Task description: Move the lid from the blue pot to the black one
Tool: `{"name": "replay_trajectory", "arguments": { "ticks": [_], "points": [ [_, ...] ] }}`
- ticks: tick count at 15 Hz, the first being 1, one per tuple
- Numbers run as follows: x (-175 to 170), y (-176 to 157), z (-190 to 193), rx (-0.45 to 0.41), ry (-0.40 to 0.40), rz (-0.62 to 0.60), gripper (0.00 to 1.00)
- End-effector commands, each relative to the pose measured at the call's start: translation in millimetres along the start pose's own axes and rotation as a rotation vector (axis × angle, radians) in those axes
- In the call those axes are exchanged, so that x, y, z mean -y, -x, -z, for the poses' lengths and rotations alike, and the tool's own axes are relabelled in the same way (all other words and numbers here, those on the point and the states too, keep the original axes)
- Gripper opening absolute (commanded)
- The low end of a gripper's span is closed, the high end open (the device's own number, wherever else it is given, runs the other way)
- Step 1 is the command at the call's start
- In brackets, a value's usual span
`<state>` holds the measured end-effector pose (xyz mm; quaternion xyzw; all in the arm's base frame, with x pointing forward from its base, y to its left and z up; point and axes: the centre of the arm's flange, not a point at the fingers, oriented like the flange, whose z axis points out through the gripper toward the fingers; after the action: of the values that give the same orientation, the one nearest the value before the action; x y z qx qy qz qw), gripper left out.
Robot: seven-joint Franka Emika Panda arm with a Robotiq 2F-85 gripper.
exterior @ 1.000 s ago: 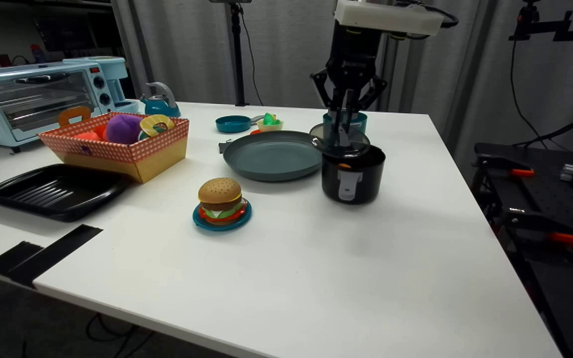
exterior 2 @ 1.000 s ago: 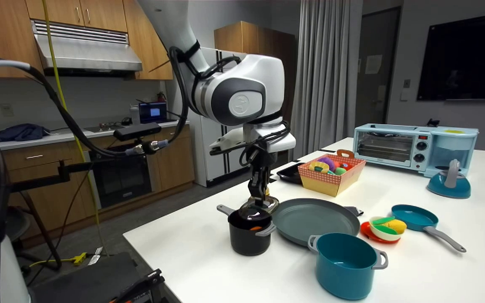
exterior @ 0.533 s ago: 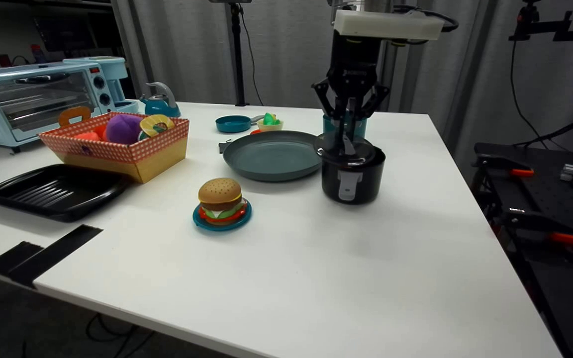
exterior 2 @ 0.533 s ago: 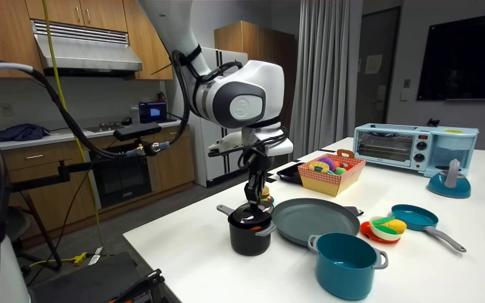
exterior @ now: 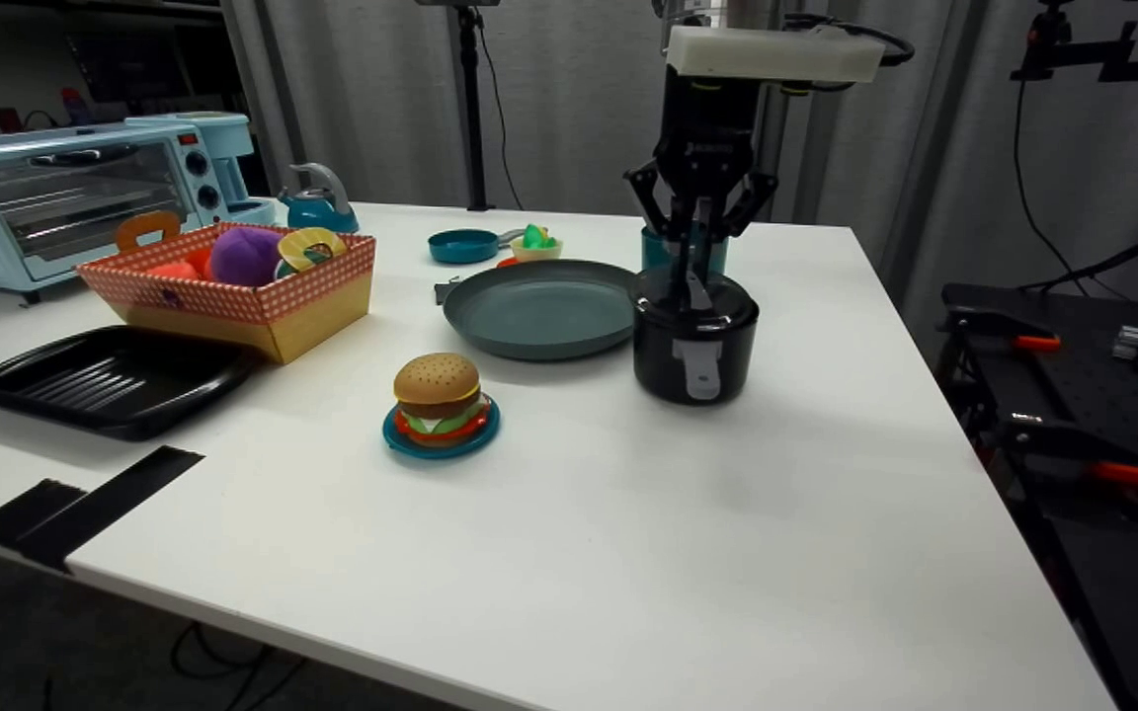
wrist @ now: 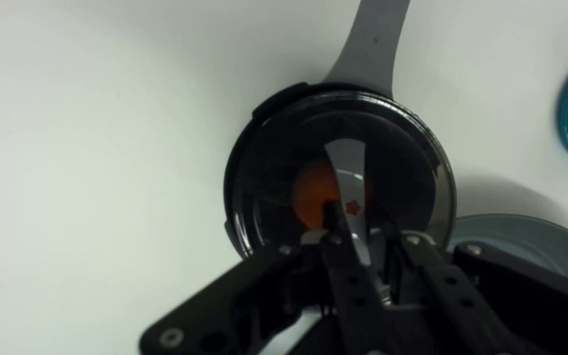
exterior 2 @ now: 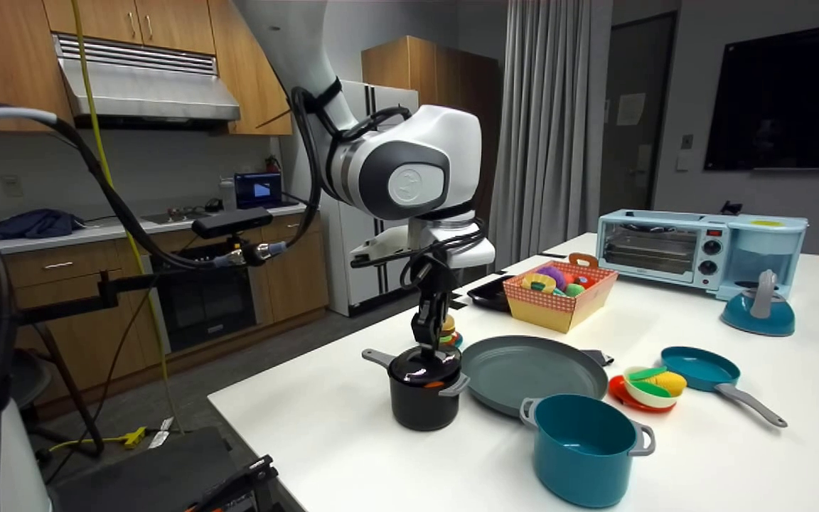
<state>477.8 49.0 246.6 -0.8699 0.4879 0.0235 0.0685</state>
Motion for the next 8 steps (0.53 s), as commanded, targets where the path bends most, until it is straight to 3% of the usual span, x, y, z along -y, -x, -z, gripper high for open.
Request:
{"name": "replay_trajectory", "arguments": {
  "ticks": [1, 8],
  "points": [
    [-8.0, 0.5, 0.5, 0.034, -0.017, -0.048, 0.42],
    [-8.1, 0.9, -0.5, 0.052, -0.026, -0.075, 0.94]
  ]
}}
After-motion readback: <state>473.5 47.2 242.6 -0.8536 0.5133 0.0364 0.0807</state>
